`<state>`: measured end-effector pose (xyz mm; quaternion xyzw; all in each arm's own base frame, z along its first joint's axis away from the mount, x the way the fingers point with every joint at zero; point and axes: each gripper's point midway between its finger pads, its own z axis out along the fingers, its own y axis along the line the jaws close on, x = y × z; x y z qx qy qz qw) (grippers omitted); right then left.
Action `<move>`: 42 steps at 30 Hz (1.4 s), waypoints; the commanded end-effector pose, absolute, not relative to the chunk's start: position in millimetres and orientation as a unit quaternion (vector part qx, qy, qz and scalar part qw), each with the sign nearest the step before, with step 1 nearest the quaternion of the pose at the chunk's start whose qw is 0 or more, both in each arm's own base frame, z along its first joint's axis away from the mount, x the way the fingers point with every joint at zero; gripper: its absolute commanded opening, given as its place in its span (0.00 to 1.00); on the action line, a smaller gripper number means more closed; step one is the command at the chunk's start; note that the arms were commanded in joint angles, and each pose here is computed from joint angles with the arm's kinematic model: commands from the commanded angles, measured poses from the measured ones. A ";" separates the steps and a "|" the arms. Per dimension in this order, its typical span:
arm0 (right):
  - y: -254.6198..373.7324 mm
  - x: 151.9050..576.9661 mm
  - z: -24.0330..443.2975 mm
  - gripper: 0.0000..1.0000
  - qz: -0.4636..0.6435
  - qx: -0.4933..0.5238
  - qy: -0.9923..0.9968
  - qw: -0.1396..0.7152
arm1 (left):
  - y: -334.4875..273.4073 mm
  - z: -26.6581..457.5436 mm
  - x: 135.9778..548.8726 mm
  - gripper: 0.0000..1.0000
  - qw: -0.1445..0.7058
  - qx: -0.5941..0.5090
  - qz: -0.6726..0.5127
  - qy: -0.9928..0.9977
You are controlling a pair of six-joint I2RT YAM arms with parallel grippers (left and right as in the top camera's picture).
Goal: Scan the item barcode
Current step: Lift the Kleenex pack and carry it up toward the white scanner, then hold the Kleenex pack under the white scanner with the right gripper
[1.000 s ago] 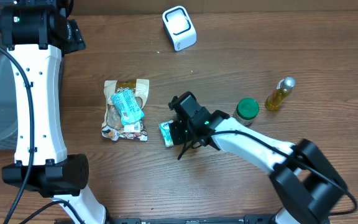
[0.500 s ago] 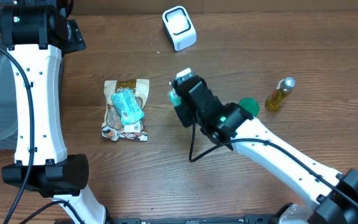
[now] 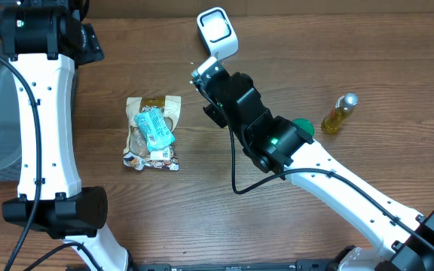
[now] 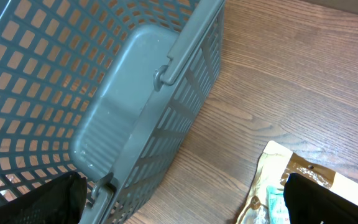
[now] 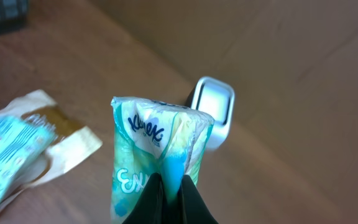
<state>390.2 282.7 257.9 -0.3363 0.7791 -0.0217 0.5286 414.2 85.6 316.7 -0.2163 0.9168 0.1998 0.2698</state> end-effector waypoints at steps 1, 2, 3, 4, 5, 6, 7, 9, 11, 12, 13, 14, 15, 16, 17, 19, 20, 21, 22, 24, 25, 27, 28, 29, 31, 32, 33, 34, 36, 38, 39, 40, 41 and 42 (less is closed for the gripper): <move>283.8 397.4 290.3 0.04 -0.055 -0.365 0.736 0.568 | 84.5 324.7 414.4 1.00 0.280 -0.210 0.197 0.916; 284.5 399.5 293.3 0.04 -0.058 -0.366 0.730 0.574 | 84.5 324.8 414.4 1.00 0.280 -0.210 0.197 0.916; 284.9 402.1 296.1 0.04 -0.060 -0.364 0.726 0.580 | 84.5 324.7 414.4 0.99 0.280 -0.210 0.197 0.916; 284.1 405.8 298.7 0.04 -0.063 -0.363 0.721 0.586 | 84.5 324.7 414.4 0.99 0.280 -0.210 0.197 0.916; 283.3 409.0 300.7 0.04 -0.066 -0.361 0.718 0.591 | 84.5 324.7 414.4 1.00 0.280 -0.210 0.197 0.916; 281.1 413.8 302.3 0.04 -0.067 -0.354 0.717 0.596 | 84.5 324.7 414.4 0.99 0.280 -0.210 0.197 0.916; 279.3 417.7 303.9 0.04 -0.068 -0.349 0.716 0.601 | 84.5 324.7 414.4 0.99 0.280 -0.210 0.197 0.916; 274.6 426.7 305.8 0.04 -0.071 -0.337 0.714 0.610 | 84.3 324.8 414.5 1.00 0.280 -0.209 0.197 0.916; 270.3 434.9 306.4 0.04 -0.075 -0.327 0.713 0.616 | 84.5 324.7 414.4 1.00 0.280 -0.210 0.197 0.916; 268.2 440.3 305.4 0.04 -0.077 -0.323 0.712 0.619 | 84.5 324.8 414.4 1.00 0.280 -0.210 0.197 0.916; 267.3 443.4 304.5 0.04 -0.081 -0.326 0.709 0.620 | 84.5 324.7 414.4 0.99 0.280 -0.210 0.197 0.916; 267.3 448.6 301.0 0.04 -0.084 -0.336 0.704 0.620 | 84.5 324.7 414.4 1.00 0.280 -0.210 0.197 0.916; 268.2 452.0 297.3 0.04 -0.086 -0.346 0.700 0.619 | 84.5 324.7 414.4 1.00 0.280 -0.210 0.197 0.916; 269.3 455.6 293.7 0.04 -0.088 -0.359 0.694 0.618 | 84.5 324.7 414.4 1.00 0.280 -0.210 0.197 0.916; 269.9 460.6 289.4 0.04 -0.094 -0.371 0.687 0.617 | 84.5 324.7 414.4 0.99 0.280 -0.210 0.197 0.916; 268.3 470.9 284.3 0.04 -0.114 -0.384 0.675 0.620 | 84.5 324.8 414.4 0.99 0.280 -0.210 0.197 0.916; 267.3 477.0 281.9 0.04 -0.126 -0.389 0.667 0.623 | 84.5 324.7 414.4 0.99 0.280 -0.210 0.197 0.916; 266.5 482.2 280.2 0.04 -0.135 -0.391 0.661 0.626 | 84.5 324.7 414.4 0.99 0.280 -0.210 0.197 0.916; 265.8 488.0 279.6 0.04 -0.142 -0.390 0.654 0.632 | 84.5 324.7 414.4 1.00 0.280 -0.210 0.197 0.916; 265.6 496.4 278.8 0.04 -0.146 -0.383 0.646 0.644 | 84.5 324.7 414.4 1.00 0.280 -0.210 0.197 0.916; 266.7 499.6 277.8 0.04 -0.143 -0.382 0.642 0.649 | 84.5 324.7 414.4 1.00 0.280 -0.210 0.197 0.916; 270.9 504.2 274.0 0.04 -0.132 -0.386 0.633 0.658 | 84.5 324.7 414.4 0.99 0.280 -0.210 0.197 0.916; 272.9 506.8 271.2 0.04 -0.126 -0.389 0.629 0.661 | 84.5 324.8 414.4 0.99 0.280 -0.210 0.197 0.916; 274.3 508.4 269.1 0.04 -0.122 -0.391 0.627 0.663 | 84.5 324.7 414.4 1.00 0.280 -0.210 0.197 0.916; 276.6 512.4 261.1 0.03 -0.114 -0.397 0.624 0.663 | 84.5 324.7 414.4 1.00 0.280 -0.210 0.197 0.916; 276.7 514.3 258.3 0.03 -0.113 -0.397 0.624 0.664 | 84.5 324.8 414.4 0.99 0.280 -0.210 0.197 0.916; 276.1 517.8 255.7 0.04 -0.114 -0.396 0.623 0.665 | 84.5 324.7 414.4 0.99 0.280 -0.210 0.197 0.916; 275.9 521.4 253.4 0.03 -0.115 -0.395 0.624 0.664 | 84.5 324.8 414.4 1.00 0.280 -0.210 0.197 0.916; 274.1 530.8 252.8 0.03 -0.118 -0.389 0.627 0.665 | 84.5 324.8 414.4 0.99 0.280 -0.210 0.197 0.916; 275.0 542.3 256.6 0.03 -0.118 -0.384 0.629 0.665 | 84.5 324.8 414.4 0.99 0.280 -0.210 0.197 0.916; 275.6 547.6 258.3 0.03 -0.117 -0.382 0.633 0.663 | 84.5 324.7 414.4 1.00 0.280 -0.210 0.197 0.916; 276.9 552.8 259.8 0.03 -0.111 -0.378 0.640 0.659 | 84.5 324.7 414.4 0.99 0.280 -0.210 0.197 0.916; 277.8 558.8 260.2 0.03 -0.105 -0.374 0.650 0.652 | 84.5 324.7 414.4 1.00 0.280 -0.210 0.197 0.916; 278.5 564.7 260.2 0.03 -0.102 -0.372 0.658 0.647 | 84.5 324.7 414.4 1.00 0.280 -0.210 0.197 0.916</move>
